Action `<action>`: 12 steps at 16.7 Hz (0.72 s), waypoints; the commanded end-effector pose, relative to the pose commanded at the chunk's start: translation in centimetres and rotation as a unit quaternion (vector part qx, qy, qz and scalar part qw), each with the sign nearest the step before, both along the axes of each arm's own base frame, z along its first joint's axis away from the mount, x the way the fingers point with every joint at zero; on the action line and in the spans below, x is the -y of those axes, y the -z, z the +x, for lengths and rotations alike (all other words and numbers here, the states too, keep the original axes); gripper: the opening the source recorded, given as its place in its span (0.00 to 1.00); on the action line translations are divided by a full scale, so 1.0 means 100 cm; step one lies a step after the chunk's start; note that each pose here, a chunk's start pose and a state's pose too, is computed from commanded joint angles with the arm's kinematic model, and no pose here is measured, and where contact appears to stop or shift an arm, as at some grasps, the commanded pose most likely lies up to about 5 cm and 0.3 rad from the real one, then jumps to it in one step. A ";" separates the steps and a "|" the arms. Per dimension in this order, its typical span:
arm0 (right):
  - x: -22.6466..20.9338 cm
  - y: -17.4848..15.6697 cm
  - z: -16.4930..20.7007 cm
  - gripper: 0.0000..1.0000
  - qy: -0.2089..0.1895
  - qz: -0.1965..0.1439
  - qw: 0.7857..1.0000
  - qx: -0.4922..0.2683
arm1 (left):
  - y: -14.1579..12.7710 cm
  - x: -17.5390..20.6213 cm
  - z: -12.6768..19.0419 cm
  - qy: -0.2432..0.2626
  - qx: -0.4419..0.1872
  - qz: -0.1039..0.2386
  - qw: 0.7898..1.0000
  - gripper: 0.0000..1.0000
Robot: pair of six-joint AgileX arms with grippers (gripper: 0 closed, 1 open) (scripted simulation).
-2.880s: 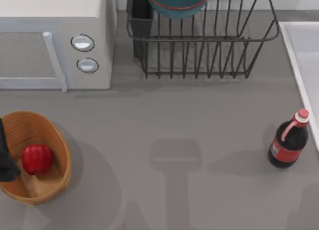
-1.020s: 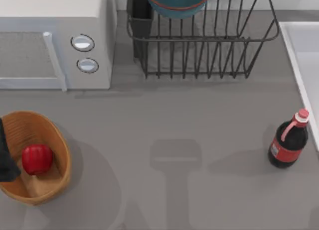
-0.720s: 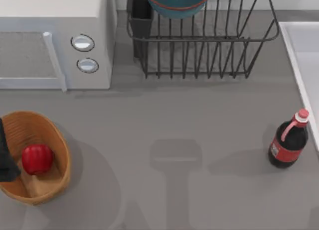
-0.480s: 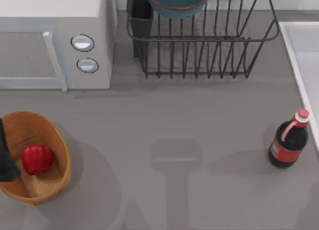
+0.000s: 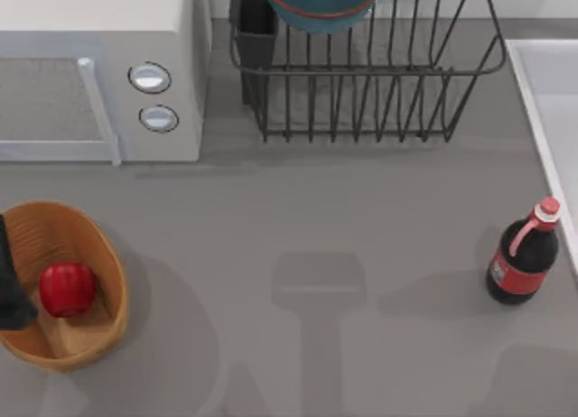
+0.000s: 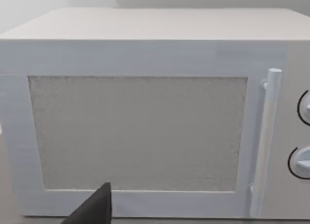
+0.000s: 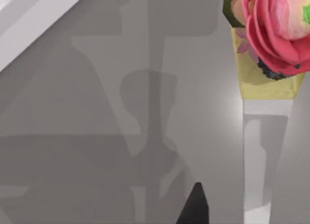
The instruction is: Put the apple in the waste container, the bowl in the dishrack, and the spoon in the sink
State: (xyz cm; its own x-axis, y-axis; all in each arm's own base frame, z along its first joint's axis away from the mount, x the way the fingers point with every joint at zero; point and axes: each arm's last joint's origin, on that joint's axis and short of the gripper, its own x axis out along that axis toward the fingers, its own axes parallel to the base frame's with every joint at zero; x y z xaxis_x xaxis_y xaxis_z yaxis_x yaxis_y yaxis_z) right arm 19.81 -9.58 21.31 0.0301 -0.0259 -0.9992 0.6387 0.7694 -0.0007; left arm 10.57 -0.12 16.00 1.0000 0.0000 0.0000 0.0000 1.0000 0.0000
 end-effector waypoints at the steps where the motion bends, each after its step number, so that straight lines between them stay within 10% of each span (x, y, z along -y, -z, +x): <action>1: 0.000 -0.002 0.000 0.00 0.000 0.000 1.000 0.001 | 0.000 0.000 0.000 0.000 0.000 0.000 1.000 1.00; 12: 0.013 -0.020 0.058 0.00 0.000 0.011 1.000 -0.025 | 0.000 0.000 0.000 0.000 0.000 0.000 1.000 1.00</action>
State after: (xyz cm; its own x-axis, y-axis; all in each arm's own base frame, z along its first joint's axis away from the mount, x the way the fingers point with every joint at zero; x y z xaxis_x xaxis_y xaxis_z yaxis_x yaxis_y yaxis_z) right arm 25.57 -10.92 23.30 -0.0208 -0.0041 -0.9998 0.6388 0.7692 -0.0165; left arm 10.57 -0.12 16.00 1.0000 0.0000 0.0000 0.0000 1.0000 0.0000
